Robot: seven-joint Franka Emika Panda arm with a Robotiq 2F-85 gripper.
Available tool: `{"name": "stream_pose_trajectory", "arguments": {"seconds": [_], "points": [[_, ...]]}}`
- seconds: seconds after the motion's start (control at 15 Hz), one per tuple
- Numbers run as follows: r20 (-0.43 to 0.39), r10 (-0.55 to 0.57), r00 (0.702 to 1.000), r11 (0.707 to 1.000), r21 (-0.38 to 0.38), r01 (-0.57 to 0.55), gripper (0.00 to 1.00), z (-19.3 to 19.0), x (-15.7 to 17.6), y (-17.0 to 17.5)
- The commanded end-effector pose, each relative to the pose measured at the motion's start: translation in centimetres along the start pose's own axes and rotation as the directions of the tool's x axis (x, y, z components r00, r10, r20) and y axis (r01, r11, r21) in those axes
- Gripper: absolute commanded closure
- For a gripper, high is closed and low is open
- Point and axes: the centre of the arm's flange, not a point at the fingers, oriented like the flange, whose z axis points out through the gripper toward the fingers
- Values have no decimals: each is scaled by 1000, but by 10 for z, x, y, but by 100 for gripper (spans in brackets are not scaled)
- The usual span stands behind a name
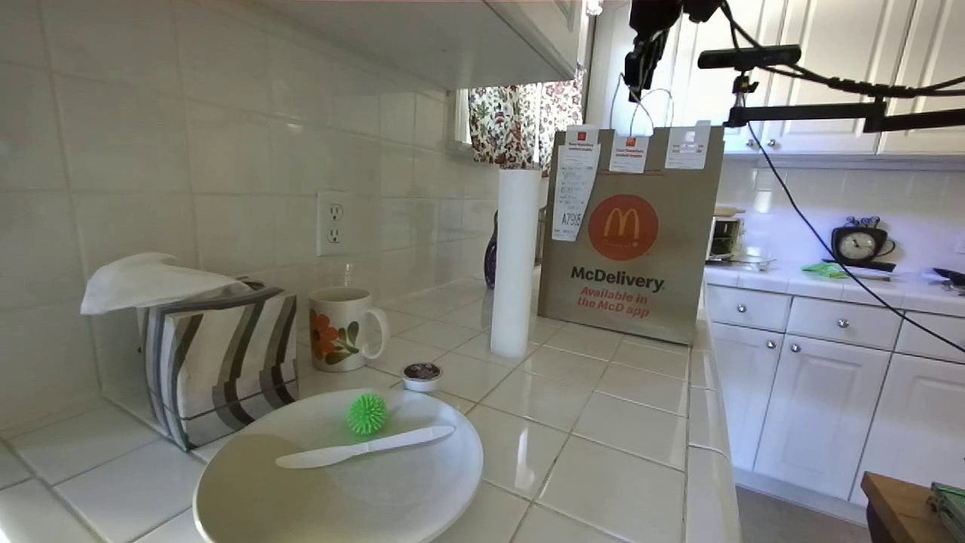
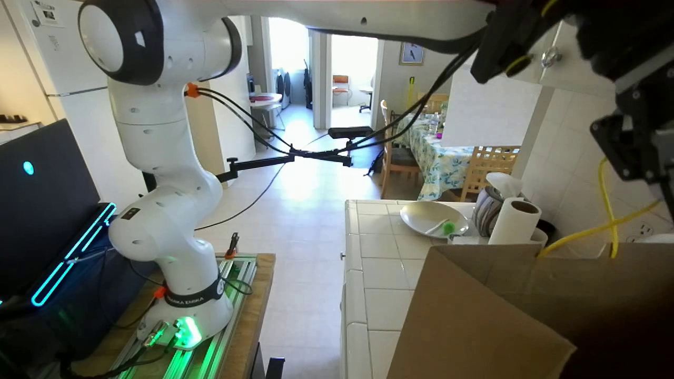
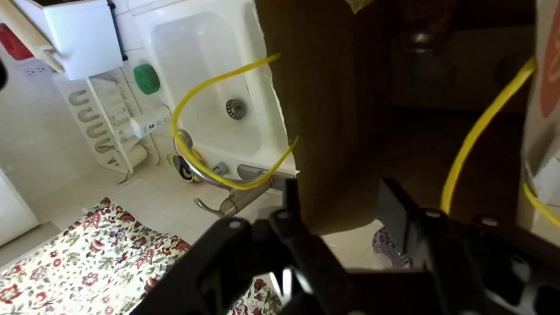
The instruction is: Put the can inside the paper bag
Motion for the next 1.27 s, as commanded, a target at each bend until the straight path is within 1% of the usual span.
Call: {"name": "stream_pose_trajectory", "arguments": {"seconds": [0.0,0.13,0.2,0.33,0.47,0.6,0.73,0.8,0.87,1.2], "points": [[54,-28,998,997,66,25,17,-75,-25,23],[110,-82,991,992,100,71,3,-113,-50,33],[131,-103,986,989,115,88,0,-131,-62,39],[161,-173,972,969,203,139,0,-162,-91,47],[105,-184,977,938,317,142,0,-187,-112,48],[65,-165,984,901,416,124,0,-198,-127,37],[48,-181,982,844,520,130,0,-204,-139,15],[53,-176,983,889,437,135,0,-202,-127,31],[49,-176,983,884,447,136,0,-204,-128,29],[56,-177,983,885,446,134,0,-201,-126,29]]}}
